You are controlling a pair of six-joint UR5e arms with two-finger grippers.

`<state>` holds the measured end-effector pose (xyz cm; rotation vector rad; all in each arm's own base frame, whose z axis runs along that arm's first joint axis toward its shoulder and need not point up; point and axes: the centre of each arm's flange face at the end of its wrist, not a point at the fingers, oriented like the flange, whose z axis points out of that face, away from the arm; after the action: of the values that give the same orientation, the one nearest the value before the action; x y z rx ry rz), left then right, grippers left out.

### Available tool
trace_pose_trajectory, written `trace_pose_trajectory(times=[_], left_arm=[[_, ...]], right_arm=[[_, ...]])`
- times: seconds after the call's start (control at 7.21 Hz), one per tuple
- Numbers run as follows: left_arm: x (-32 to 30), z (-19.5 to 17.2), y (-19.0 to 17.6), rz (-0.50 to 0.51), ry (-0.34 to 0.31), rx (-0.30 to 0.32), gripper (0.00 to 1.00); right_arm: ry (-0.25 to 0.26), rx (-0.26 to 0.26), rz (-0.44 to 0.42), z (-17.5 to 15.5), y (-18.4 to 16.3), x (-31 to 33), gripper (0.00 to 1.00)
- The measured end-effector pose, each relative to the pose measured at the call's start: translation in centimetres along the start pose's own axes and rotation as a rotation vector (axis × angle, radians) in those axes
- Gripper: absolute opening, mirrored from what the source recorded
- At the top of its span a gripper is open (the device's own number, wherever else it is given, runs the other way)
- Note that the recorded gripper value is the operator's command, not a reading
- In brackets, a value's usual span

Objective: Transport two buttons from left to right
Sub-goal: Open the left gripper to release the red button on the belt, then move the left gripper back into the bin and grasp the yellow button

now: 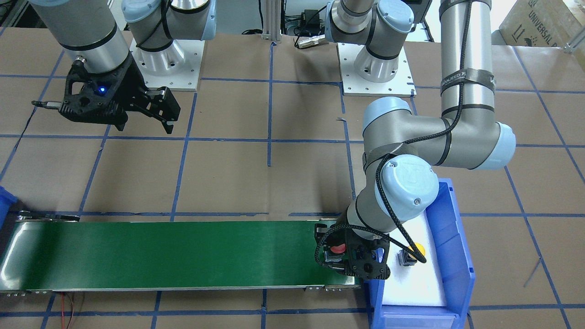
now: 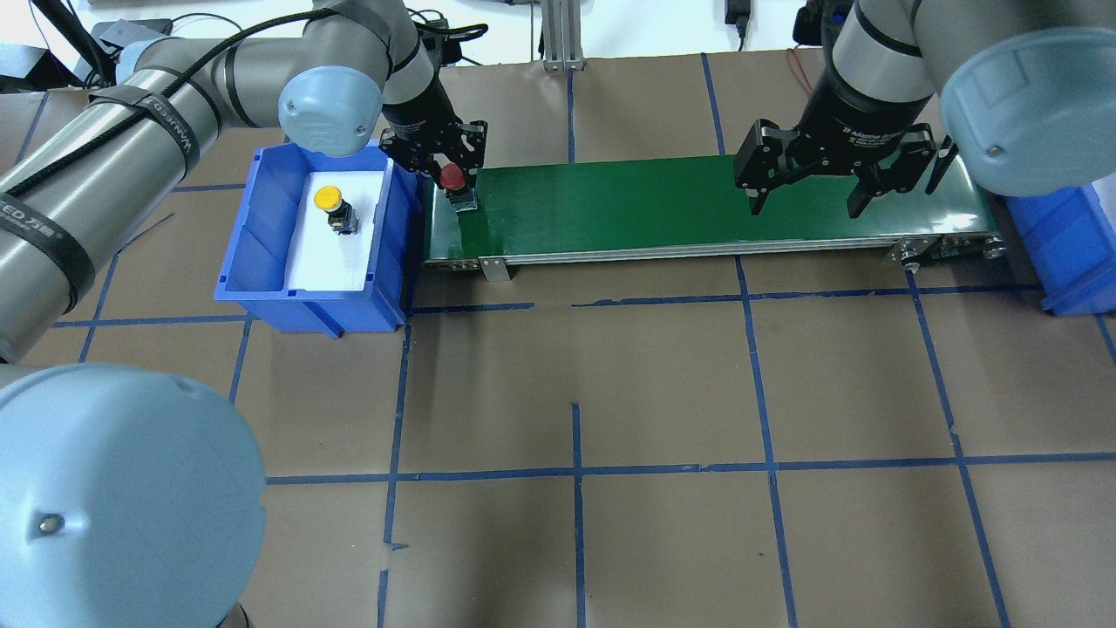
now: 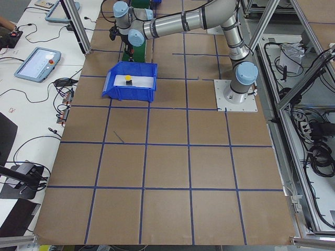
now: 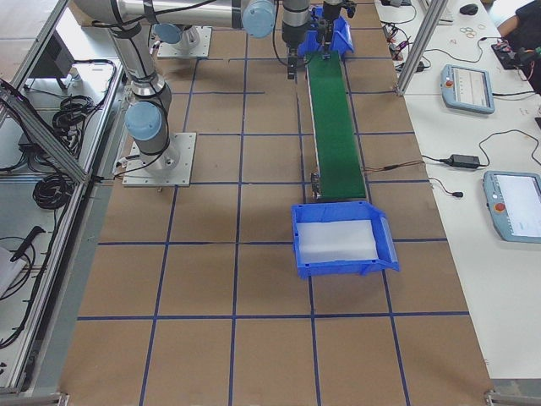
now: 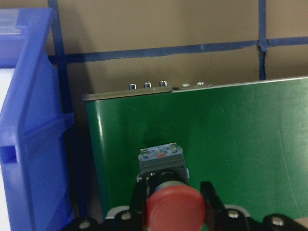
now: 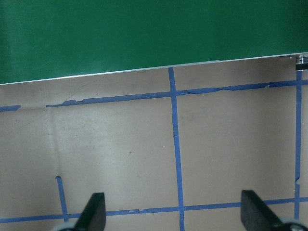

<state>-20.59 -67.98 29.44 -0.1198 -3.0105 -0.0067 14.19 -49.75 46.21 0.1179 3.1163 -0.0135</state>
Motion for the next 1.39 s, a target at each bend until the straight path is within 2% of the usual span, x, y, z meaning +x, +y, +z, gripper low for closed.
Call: trace_pose_trajectory(times=[0.28, 0.42, 0.69, 0.97, 1.39], left_arm=[[0.1, -0.7, 0.3, -0.007, 0.001, 0.009, 1.00], [0.2, -2.4, 0.7, 0.003, -0.006, 0.032, 1.00], [-1.5, -5.9, 1.3, 0.011, -0.078, 0.072, 1.00], [-7.2, -7.3, 1.2, -0.005, -0.128, 0.078, 1.00], [-15.9, -5.2, 0.0, -0.127, -0.130, 0.040, 1.00]], right_arm=[[0.001, -0.003, 0.002, 0.2, 0.0, 0.0, 1.00], [0.001, -0.004, 0.002, 0.2, 0.1, 0.0, 1.00], [0.002, -0.006, 0.003, 0.3, 0.1, 0.0, 1.00], [0.003, -0.007, 0.004, 0.3, 0.1, 0.1, 1.00], [0.012, -0.006, 0.001, 0.3, 0.1, 0.2, 1.00]])
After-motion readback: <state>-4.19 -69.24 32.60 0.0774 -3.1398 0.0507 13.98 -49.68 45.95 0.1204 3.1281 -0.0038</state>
